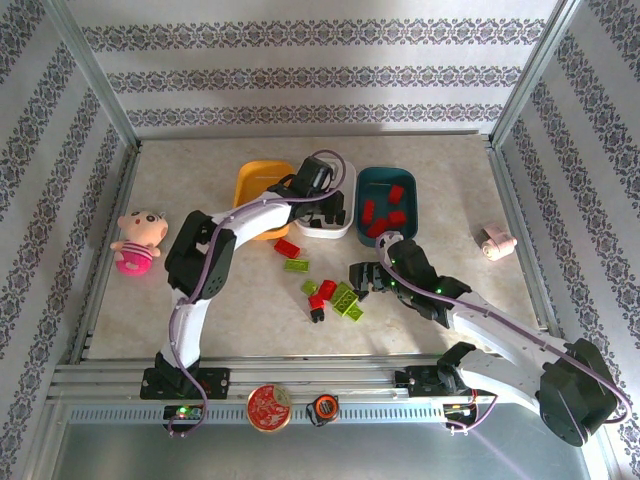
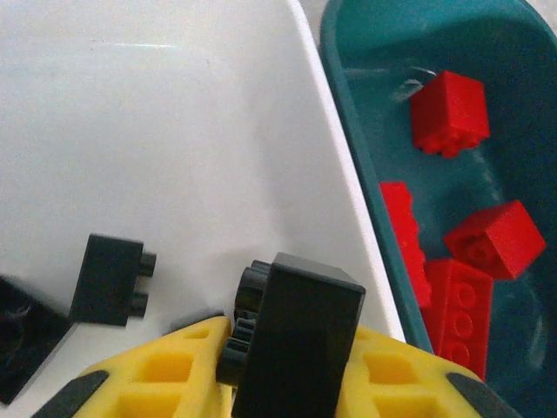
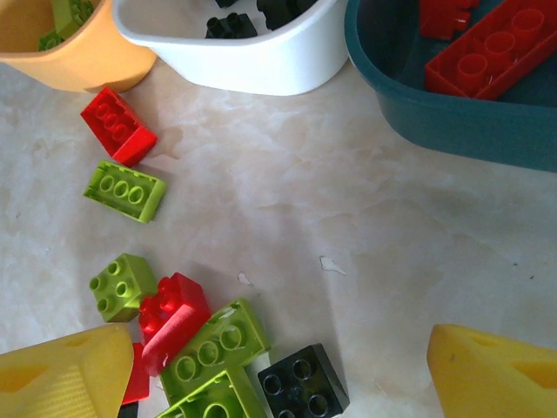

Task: Sort the legos into containers by color
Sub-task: Place the lego in the container, then pick up the lego from the bottom-center of the table.

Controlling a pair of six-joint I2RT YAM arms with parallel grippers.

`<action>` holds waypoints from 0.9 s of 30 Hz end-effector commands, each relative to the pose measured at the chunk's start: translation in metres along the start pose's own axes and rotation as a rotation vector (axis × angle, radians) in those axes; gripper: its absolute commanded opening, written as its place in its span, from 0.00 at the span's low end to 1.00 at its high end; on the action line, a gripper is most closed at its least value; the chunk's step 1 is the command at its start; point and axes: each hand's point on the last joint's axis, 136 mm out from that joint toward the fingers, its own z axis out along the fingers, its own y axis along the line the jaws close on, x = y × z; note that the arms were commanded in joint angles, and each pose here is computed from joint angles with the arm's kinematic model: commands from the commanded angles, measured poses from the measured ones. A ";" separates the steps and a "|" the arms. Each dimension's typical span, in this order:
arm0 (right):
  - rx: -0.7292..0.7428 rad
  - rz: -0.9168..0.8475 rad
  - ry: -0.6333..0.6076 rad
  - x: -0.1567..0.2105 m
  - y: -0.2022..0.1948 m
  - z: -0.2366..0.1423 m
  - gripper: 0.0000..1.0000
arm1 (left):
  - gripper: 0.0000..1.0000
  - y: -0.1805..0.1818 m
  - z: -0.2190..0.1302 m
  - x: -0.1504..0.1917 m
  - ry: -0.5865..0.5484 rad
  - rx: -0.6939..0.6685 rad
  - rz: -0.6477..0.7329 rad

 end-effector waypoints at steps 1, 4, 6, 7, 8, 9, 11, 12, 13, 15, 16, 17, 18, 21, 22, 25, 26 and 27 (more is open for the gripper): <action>-0.021 0.010 0.012 0.007 0.004 -0.003 0.88 | 0.42 -0.005 0.001 -0.015 -0.008 0.033 -0.041; -0.025 0.010 0.011 0.007 0.004 -0.004 0.88 | 0.59 -0.007 -0.001 -0.019 -0.017 0.054 -0.062; -0.032 0.011 0.010 0.008 0.006 -0.005 0.88 | 0.63 -0.014 -0.009 -0.024 -0.033 0.075 -0.060; -0.035 0.012 0.007 0.007 0.006 -0.006 0.88 | 0.65 -0.016 -0.016 -0.027 -0.044 0.082 -0.061; -0.038 0.014 0.006 0.007 0.007 -0.007 0.88 | 0.67 -0.018 -0.022 -0.030 -0.056 0.091 -0.059; -0.039 0.015 0.007 0.007 0.007 -0.007 0.88 | 0.68 -0.021 -0.031 -0.032 -0.071 0.098 -0.056; -0.048 0.016 0.008 0.007 0.009 -0.007 0.88 | 0.70 -0.026 -0.051 -0.037 -0.104 0.123 -0.056; -0.055 0.015 0.012 0.007 0.012 -0.007 0.88 | 0.71 -0.030 -0.063 -0.037 -0.124 0.143 -0.061; -0.065 0.011 0.014 0.008 0.015 -0.008 0.88 | 0.72 -0.032 -0.078 -0.036 -0.146 0.163 -0.062; -0.085 -0.005 0.021 0.009 0.023 -0.009 0.88 | 0.74 -0.033 -0.106 -0.030 -0.188 0.186 -0.075; -0.094 -0.014 0.026 0.009 0.028 -0.009 0.88 | 0.76 -0.031 -0.120 -0.023 -0.207 0.196 -0.082; -0.103 -0.024 0.031 0.011 0.033 -0.009 0.88 | 0.77 -0.029 -0.132 -0.016 -0.223 0.201 -0.092; -0.116 -0.037 0.042 0.014 0.039 -0.009 0.88 | 0.79 -0.026 -0.144 -0.006 -0.237 0.209 -0.105; -0.148 -0.079 0.090 0.027 0.057 -0.005 0.88 | 0.82 -0.014 -0.178 0.026 -0.256 0.208 -0.134; -0.163 -0.094 0.111 0.032 0.064 -0.004 0.88 | 0.84 -0.009 -0.189 0.036 -0.264 0.203 -0.142; -0.198 -0.158 0.196 0.056 0.085 0.002 0.86 | 0.90 0.006 -0.217 0.068 -0.273 0.183 -0.160; -0.197 -0.182 0.224 0.064 0.090 0.004 0.85 | 0.92 0.010 -0.225 0.076 -0.277 0.179 -0.166; -0.201 -0.210 0.250 0.071 0.097 0.006 0.84 | 0.94 0.014 -0.232 0.085 -0.278 0.174 -0.170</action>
